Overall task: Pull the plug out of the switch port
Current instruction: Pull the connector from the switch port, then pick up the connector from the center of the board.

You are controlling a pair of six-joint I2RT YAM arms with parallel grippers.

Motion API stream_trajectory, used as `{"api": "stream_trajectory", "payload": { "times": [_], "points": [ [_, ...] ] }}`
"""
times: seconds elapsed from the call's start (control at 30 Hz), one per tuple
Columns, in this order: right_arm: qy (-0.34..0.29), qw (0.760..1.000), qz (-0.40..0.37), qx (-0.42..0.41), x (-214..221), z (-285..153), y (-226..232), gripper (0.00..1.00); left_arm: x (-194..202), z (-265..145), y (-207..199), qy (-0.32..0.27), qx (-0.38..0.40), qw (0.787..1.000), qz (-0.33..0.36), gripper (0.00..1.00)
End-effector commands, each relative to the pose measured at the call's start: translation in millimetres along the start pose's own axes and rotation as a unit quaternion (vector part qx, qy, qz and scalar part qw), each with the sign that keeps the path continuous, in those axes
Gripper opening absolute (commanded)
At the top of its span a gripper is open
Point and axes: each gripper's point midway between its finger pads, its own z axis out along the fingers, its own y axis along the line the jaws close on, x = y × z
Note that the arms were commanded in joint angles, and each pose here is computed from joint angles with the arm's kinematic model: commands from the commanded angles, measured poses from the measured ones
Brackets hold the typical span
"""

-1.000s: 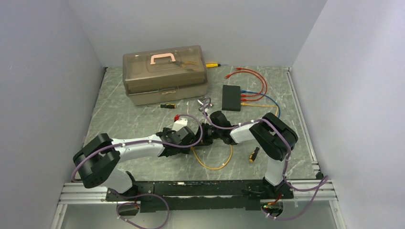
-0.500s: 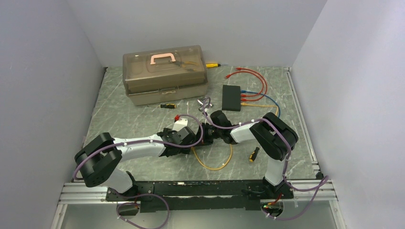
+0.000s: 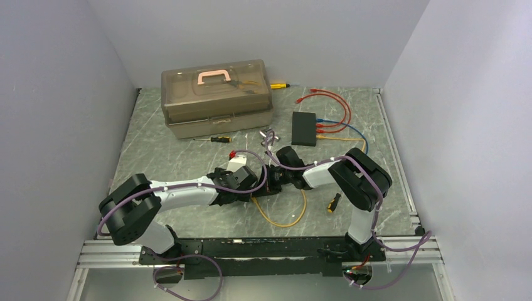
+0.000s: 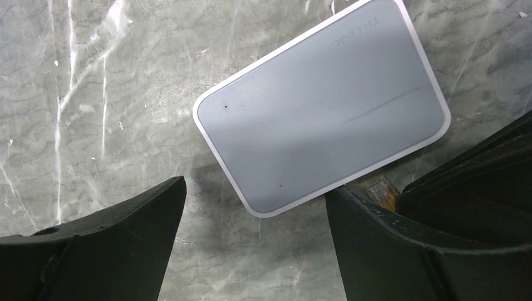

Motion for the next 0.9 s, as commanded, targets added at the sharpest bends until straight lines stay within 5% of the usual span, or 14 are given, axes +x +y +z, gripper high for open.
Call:
{"api": "stream_trajectory", "payload": {
  "times": [0.0,0.13,0.27,0.4,0.87],
  "points": [
    [0.007,1.0,-0.006,0.013,6.7,-6.0,-5.9,0.0,-14.3,-0.2,-5.6,-0.021,0.003,1.0,-0.02,0.89],
    [-0.011,1.0,-0.014,0.014,-1.0,-13.1,-0.5,0.0,-18.6,-7.5,-8.9,-0.029,0.022,0.999,-0.031,0.89],
    [-0.036,0.999,-0.03,0.021,-10.5,-25.9,9.5,0.43,-28.2,-21.6,-12.8,-0.046,0.053,0.996,-0.048,0.89],
    [-0.05,0.997,-0.044,0.032,-16.2,-38.6,15.2,0.63,-38.8,-38.9,-17.4,-0.054,0.082,0.993,-0.063,0.91],
    [-0.039,0.944,-0.256,0.203,23.5,-49.0,7.3,0.61,-40.3,-97.6,51.5,-0.152,0.103,0.956,-0.229,0.97]
  ]
}}
